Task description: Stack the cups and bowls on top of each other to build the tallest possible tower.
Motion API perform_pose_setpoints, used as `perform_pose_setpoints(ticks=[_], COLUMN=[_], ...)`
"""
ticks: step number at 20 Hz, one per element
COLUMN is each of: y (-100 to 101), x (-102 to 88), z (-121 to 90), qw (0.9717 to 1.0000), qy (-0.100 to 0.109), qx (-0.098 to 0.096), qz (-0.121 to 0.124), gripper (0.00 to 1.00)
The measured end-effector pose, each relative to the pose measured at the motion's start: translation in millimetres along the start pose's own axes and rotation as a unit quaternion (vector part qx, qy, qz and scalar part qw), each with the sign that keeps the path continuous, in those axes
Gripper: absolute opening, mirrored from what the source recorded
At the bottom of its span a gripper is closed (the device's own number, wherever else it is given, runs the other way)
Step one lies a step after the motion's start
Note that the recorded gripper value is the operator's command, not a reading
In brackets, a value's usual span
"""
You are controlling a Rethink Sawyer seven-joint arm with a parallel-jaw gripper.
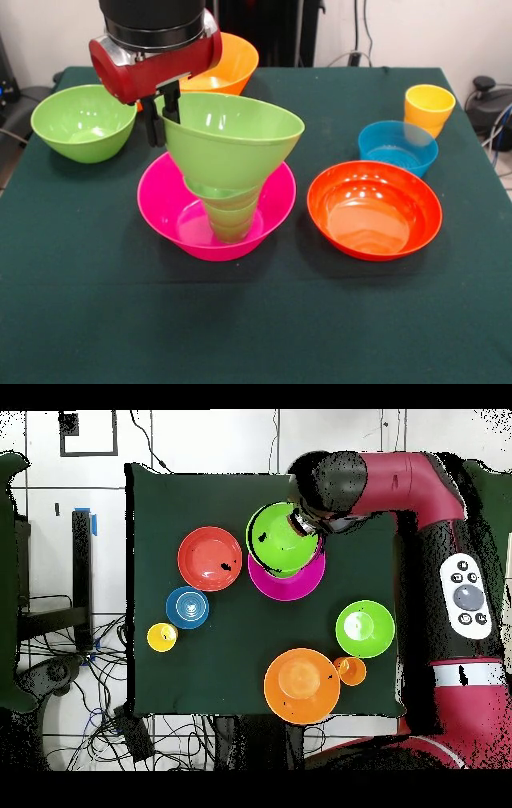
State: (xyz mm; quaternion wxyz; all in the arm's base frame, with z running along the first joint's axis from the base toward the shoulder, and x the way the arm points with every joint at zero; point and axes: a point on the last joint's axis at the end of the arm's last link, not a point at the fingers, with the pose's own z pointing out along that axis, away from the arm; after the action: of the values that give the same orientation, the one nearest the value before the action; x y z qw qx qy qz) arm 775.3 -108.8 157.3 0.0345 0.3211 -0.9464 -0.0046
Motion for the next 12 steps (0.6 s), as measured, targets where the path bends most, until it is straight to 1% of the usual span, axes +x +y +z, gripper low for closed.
perform_pose_setpoints(ticks=[6,12], y=[-0.7,2.3], x=[-1.9,-0.7], z=[0.3,0.6], qw=[1.0000,1.0000], qy=[-0.007,-0.005], qx=[0.005,0.004], qz=[-0.001,-0.003], gripper=[0.00,0.00])
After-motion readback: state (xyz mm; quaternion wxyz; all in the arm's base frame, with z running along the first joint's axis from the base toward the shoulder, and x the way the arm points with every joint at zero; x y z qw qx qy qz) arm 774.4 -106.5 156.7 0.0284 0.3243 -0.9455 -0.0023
